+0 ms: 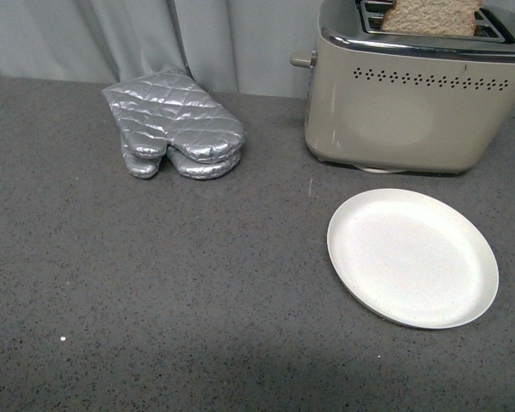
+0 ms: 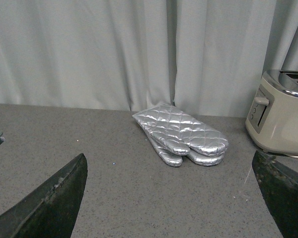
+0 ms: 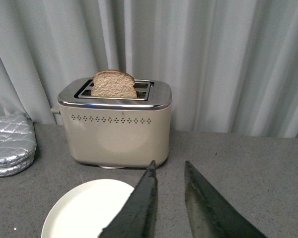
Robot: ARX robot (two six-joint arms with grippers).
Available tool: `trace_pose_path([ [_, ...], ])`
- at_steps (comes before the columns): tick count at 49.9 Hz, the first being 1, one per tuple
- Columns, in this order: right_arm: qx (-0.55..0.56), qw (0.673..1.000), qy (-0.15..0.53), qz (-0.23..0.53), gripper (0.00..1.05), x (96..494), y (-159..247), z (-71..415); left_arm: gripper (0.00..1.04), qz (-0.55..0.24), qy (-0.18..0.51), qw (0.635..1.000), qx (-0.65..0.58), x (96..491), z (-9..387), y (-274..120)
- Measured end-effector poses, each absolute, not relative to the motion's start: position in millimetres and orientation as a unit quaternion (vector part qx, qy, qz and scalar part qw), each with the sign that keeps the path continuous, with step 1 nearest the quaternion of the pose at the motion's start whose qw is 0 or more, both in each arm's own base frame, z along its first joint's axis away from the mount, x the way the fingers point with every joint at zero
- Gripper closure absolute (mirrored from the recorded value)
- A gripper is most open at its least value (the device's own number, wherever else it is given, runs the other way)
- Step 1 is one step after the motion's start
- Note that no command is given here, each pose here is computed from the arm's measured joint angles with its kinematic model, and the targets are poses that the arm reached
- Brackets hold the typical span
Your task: Put bread into toaster
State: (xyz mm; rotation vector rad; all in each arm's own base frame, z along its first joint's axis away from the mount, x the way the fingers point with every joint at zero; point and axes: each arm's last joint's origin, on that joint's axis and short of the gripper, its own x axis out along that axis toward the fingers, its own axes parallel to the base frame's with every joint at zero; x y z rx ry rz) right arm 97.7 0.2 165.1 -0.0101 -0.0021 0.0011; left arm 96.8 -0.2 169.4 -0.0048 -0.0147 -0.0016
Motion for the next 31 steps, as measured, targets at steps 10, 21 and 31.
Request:
trace_pose_path([
  [10, -0.005, 1.000, -0.001, 0.001, 0.50, 97.6, 0.2, 165.1, 0.07, -0.001, -0.007, 1.000, -0.003, 96.8, 169.4, -0.2],
  [21, -0.005, 1.000, -0.001, 0.000, 0.09, 97.6, 0.2, 165.1, 0.07, -0.001, -0.007, 1.000, -0.003, 96.8, 169.4, -0.2],
  [31, -0.003, 1.000, -0.001, 0.000, 0.10, 97.6, 0.2, 165.1, 0.07, -0.001, -0.007, 1.000, -0.003, 96.8, 169.4, -0.2],
])
